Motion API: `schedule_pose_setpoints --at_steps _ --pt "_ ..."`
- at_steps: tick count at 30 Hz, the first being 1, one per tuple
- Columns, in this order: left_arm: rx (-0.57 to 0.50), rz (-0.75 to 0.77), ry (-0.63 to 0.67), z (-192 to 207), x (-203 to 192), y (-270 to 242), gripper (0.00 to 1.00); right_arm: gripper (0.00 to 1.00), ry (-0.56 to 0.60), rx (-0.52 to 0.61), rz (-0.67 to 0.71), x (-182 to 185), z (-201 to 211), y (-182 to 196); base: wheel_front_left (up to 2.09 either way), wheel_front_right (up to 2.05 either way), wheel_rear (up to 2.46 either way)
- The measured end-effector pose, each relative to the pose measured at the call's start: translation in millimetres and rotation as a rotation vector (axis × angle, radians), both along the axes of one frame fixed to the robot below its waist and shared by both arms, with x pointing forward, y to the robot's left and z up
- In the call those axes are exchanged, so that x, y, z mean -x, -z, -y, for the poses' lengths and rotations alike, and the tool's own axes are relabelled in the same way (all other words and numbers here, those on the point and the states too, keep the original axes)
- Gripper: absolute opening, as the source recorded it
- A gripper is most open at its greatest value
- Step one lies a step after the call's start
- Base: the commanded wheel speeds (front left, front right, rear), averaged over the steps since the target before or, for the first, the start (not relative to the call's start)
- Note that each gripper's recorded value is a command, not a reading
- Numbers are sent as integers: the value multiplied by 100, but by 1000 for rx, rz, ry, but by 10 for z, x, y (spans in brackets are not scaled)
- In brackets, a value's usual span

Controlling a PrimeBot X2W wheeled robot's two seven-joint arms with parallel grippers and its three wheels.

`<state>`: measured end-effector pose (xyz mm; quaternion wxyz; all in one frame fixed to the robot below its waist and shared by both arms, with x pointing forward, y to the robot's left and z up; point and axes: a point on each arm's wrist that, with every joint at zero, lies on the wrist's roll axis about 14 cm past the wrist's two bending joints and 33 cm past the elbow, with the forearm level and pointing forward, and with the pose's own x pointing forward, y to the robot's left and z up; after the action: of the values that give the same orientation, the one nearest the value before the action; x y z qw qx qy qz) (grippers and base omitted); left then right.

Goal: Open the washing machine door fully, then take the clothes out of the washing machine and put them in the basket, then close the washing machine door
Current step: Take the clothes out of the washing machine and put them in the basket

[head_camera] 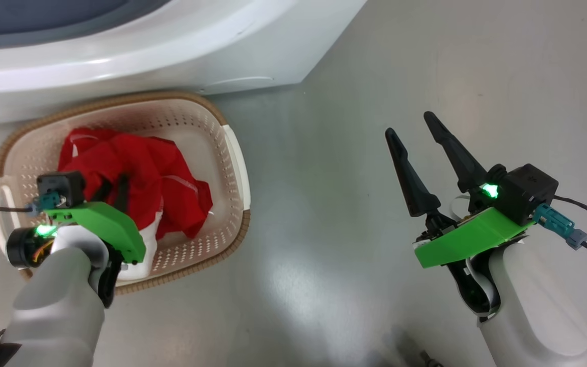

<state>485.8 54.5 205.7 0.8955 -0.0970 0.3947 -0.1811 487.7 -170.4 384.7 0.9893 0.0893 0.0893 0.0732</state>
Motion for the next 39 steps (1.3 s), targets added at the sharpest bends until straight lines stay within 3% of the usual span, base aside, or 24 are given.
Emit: schedule_pose_setpoints --at_steps 9,23,39 --pt "53 104 -45 -45 -154 -444 100 100 -15 12 51 -3 0 -239 0 0 0" --pt "64 358 -160 -470 -294 -1346 100 100 -35 11 106 184 -27 -574 0 0 0" --pt "53 641 -260 -816 49 -2296 100 100 -41 9 172 508 -3 -949 0 0 0"
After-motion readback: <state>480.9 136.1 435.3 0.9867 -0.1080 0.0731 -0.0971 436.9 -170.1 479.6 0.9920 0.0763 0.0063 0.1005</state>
